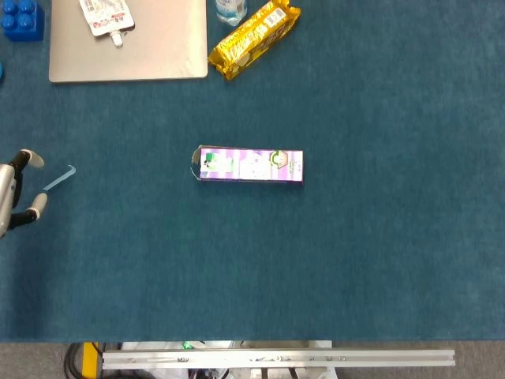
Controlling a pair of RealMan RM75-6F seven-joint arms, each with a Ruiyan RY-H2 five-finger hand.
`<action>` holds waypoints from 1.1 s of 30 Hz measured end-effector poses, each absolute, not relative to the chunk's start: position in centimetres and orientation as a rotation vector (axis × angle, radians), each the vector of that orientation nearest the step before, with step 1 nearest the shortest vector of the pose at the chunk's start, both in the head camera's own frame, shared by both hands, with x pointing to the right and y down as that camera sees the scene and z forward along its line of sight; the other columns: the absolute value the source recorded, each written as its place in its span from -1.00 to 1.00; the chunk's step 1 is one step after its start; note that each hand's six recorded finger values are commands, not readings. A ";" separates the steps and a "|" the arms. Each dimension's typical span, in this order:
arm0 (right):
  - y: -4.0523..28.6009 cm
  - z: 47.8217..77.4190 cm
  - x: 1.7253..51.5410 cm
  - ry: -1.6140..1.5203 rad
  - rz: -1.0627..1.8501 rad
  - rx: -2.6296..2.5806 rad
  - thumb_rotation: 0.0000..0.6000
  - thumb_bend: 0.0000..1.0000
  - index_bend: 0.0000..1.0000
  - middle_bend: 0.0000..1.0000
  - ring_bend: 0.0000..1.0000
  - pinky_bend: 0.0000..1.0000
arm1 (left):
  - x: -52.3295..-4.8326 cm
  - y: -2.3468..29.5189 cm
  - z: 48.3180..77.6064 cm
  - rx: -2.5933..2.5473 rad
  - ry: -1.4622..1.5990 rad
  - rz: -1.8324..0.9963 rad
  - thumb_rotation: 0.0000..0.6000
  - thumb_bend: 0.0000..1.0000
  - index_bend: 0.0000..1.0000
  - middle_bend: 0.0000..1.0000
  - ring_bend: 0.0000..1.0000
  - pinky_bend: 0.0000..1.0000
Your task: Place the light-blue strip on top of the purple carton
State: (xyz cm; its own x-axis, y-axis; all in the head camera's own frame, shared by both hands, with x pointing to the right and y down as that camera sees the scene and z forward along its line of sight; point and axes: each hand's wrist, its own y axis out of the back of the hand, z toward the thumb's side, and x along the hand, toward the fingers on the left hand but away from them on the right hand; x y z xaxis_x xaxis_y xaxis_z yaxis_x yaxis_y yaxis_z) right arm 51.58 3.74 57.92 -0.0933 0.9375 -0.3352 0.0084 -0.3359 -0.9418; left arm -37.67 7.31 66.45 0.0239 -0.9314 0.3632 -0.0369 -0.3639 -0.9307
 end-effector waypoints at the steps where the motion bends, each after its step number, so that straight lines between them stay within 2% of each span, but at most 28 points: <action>1: 3.7 57.9 51.6 -1.090 1.535 -1.407 1.00 -0.47 -1.00 -0.25 -0.40 -0.37 | -37.7 7.3 66.5 -1.516 1.027 -1.450 1.00 -0.47 -0.27 0.70 0.77 0.99; 13: 2.0 58.3 50.3 -1.049 1.494 -1.434 1.00 -0.47 -1.00 -0.24 -0.39 -0.37 | -36.8 6.4 67.0 -1.510 1.036 -1.490 1.00 -0.47 -0.26 0.77 0.82 1.00; 33: 1.3 59.0 51.1 -1.050 1.488 -1.458 1.00 -0.47 -1.00 -0.20 -0.34 -0.37 | -33.3 4.7 70.6 -1.486 1.107 -1.740 1.00 -0.47 -0.27 0.84 0.88 1.00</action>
State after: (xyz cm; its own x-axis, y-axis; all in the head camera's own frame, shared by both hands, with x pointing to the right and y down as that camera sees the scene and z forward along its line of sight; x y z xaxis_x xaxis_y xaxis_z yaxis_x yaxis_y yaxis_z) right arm 51.06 1.35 59.02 -0.0302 0.9370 -0.3481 0.0145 -0.3478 -0.9374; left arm -33.31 4.71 70.65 -0.2014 -0.8513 0.4846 -0.0783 -0.4791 -0.8743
